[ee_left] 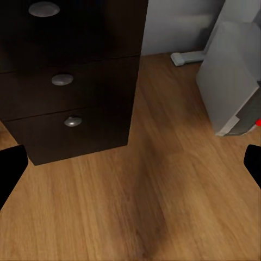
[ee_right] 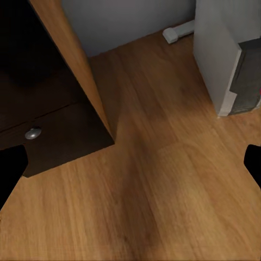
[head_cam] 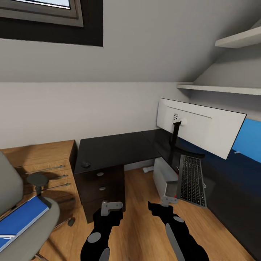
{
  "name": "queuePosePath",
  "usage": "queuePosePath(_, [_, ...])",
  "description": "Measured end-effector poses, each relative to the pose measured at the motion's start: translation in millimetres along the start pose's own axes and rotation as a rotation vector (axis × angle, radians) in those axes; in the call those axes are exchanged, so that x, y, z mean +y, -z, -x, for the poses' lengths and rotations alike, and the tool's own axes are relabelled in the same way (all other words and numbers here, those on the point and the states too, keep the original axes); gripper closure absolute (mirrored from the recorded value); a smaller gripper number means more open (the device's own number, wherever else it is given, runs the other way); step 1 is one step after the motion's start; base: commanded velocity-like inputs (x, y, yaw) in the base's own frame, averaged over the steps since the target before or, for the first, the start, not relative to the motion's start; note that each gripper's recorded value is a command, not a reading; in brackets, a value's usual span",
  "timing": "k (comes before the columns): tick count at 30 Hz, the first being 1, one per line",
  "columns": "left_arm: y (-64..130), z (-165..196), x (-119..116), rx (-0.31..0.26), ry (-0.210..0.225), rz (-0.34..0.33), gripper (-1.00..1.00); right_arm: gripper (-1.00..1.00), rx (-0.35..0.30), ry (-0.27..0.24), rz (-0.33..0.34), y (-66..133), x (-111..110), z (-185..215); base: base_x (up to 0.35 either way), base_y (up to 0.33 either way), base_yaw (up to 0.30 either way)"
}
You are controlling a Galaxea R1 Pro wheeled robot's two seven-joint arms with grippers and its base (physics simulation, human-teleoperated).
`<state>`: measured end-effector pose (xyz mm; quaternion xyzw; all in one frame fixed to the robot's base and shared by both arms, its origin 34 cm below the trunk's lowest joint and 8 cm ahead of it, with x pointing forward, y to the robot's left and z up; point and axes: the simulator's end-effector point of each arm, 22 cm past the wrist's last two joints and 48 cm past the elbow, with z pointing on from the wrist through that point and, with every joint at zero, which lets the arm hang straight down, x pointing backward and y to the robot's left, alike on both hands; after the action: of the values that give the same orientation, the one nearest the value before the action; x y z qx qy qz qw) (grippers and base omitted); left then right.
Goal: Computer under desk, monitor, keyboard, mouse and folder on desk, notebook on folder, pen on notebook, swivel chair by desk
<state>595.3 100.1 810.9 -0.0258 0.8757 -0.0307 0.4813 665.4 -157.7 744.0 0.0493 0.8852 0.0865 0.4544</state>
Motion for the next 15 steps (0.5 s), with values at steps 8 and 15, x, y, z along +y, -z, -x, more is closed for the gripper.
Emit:
queuePosePath(8, [0.0, 0.1, 0.1, 0.000, 0.000, 0.000, -1.00, -1.00, -0.015, 0.001, 0.021, 0.2, 6.6, 3.1, 0.000, 0.000, -0.001])
queuePosePath(15, [0.0, 0.0, 0.0, 0.000, 0.000, 0.000, -1.00, -1.00, -0.015, 0.000, 0.023, 0.2, 7.6, 2.8, 0.000, 0.000, 0.000])
